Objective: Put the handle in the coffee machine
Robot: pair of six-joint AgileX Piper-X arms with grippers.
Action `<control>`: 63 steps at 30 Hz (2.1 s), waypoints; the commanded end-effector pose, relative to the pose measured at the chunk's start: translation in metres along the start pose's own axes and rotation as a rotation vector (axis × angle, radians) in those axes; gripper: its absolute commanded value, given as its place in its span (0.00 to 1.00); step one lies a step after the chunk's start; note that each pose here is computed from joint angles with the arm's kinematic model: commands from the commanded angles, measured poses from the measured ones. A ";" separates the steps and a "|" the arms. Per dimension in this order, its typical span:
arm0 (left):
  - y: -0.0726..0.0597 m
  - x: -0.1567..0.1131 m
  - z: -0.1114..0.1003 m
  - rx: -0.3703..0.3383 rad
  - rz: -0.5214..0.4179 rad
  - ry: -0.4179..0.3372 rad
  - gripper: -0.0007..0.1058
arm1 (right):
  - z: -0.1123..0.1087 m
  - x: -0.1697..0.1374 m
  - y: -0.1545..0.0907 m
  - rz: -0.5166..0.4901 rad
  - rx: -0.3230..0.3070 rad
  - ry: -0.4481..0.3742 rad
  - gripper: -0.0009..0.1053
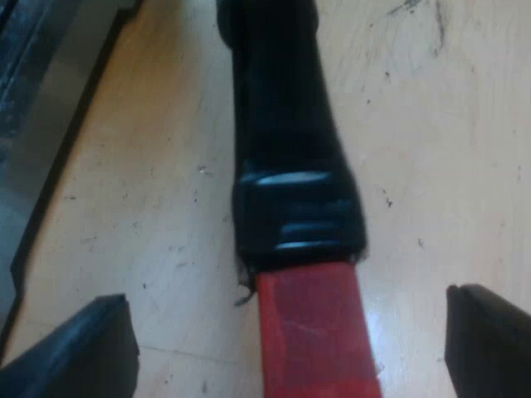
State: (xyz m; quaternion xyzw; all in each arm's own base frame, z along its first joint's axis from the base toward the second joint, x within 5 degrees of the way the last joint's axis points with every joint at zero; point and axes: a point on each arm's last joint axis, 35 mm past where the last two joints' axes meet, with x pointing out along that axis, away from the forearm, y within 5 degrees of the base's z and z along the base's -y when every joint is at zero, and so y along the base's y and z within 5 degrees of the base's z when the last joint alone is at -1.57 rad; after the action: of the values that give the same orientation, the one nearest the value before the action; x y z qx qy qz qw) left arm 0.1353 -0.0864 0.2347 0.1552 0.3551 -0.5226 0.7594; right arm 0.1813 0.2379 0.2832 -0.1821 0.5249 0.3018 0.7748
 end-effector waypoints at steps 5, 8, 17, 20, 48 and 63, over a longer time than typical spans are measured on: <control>0.005 0.007 0.004 -0.010 -0.025 -0.016 0.73 | -0.001 -0.009 -0.001 0.017 0.006 -0.007 0.01; 0.008 0.012 0.004 -0.012 -0.033 -0.016 0.73 | -0.001 -0.009 -0.001 0.023 0.006 -0.006 0.01; 0.013 0.019 0.003 -0.024 -0.056 -0.002 0.73 | -0.001 -0.009 -0.001 0.023 0.006 -0.006 0.01; 0.013 0.019 0.005 -0.013 -0.060 -0.022 0.73 | -0.001 -0.009 -0.001 0.023 0.006 -0.006 0.01; 0.013 0.027 -0.006 -0.003 -0.055 -0.034 0.67 | 0.000 -0.009 -0.001 0.024 0.007 -0.013 0.01; 0.015 0.027 -0.001 0.009 -0.046 -0.076 0.67 | 0.000 -0.009 -0.001 0.024 0.007 -0.013 0.01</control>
State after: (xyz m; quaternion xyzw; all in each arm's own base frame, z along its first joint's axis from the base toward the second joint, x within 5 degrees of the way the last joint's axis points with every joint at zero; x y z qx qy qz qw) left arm 0.1535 -0.0972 0.2099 0.1362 0.3353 -0.5424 0.7582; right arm 0.1795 0.2348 0.2823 -0.1851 0.5360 0.2999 0.7671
